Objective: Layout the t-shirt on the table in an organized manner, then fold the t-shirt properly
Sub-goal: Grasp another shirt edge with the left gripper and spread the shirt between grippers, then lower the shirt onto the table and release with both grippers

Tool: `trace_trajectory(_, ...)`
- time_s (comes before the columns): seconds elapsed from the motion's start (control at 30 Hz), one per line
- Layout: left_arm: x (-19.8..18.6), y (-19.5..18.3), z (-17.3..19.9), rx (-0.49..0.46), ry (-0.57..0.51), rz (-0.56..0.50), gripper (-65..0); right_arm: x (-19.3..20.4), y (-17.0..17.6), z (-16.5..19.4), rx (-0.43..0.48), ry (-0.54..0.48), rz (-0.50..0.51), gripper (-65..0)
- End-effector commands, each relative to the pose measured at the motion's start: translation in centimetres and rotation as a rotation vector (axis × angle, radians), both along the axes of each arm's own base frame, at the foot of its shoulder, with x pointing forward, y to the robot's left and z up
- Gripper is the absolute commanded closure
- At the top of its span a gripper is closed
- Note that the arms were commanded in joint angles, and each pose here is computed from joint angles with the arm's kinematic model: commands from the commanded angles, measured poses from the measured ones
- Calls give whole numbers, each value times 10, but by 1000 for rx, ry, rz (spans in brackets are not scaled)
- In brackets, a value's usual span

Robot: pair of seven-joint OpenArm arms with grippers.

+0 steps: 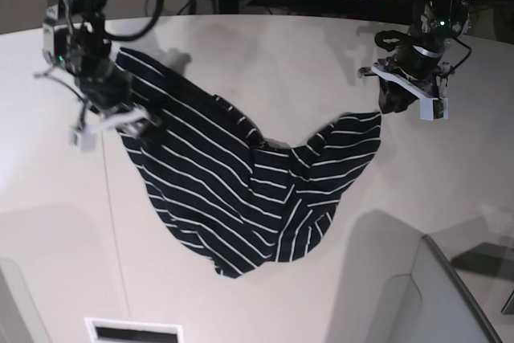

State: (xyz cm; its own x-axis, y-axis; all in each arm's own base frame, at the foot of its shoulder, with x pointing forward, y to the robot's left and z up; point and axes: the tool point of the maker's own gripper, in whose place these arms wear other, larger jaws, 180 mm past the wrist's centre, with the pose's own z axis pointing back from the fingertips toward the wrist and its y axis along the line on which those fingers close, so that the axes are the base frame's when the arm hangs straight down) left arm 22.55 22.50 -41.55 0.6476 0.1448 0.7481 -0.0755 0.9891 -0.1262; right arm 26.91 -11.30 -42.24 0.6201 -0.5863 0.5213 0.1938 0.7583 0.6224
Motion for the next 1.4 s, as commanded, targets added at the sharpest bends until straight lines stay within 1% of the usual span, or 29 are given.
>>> trace_trajectory(0.0, 8, 8, 7, 17, -31, 9, -137, 8, -10, 12, 2, -59, -35, -416)
trace_trajectory(0.03, 8, 11, 4, 18, -26, 22, -137, 0, -22, 5, -8, -34, -62, -416)
trace_trajectory(0.1, 14, 13, 0, 14, -28, 36, -137, -12, -40, -10, -35, 17, -78, -413)
trace_trajectory(0.17, 22, 12, 2, 11, -40, 35, -133, -21, -49, -25, -44, 63, -85, -413)
trace_trajectory(0.3, 49, 2, 19, -14, -114, 39, -132, -39, -52, -47, -40, 133, -94, -411)
trace_trajectory(0.4, 66, 5, 25, -16, -138, 47, -132, -42, -50, -50, -40, 142, -90, -413)
trace_trajectory(0.53, 75, 18, 5, -16, -94, 86, -132, -43, -47, -50, -37, 145, -80, -416)
trace_trajectory(0.67, 69, 31, -25, -15, -16, 121, -132, -40, -47, -49, -37, 141, -80, -411)
trace_trajectory(0.8, 58, 31, -54, -42, 57, 96, -130, -40, -44, -49, -34, 140, -70, -408)
trace_trajectory(0.87, 55, 33, -63, -49, 83, 99, -130, -39, -44, -49, -34, 138, -70, -363)
trace_trajectory(0.9, 51, 34, -68, -50, 99, 105, -130, -39, -43, -49, -34, 139, -68, -314)
trace_trajectory(0.97, 48, 36, -72, -46, 113, 108, -128, -39, -43, -49, -34, 139, -68, -179)
trace_trajectory(1.03, 46, 39, -73, -1, 122, 87, -128, -33, -43, -46, -33, 126, -68, -26)
trace_trajectory(1.07, 46, 40, -73, 27, 125, 73, -128, -30, -43, -45, -34, 121, -67, 0)
trace_trajectory(1.1, 45, 40, -75, 54, 131, 59, -128, -29, -49, -43, -46, 116, -67, -2)
trace_trajectory(1.13, 44, 39, -76, 73, 138, 49, -128, -27, -52, -40, -55, 109, -62, -21)
trace_trajectory(1.2, 40, 41, -78, 101, 147, 38, -128, -17, -58, -29, -74, 74, -56, 0)
trace_trajectory(1.37, 39, 43, -78, 110, 151, 35, -128, 2, -69, 7, -131, -29, -32, -3)
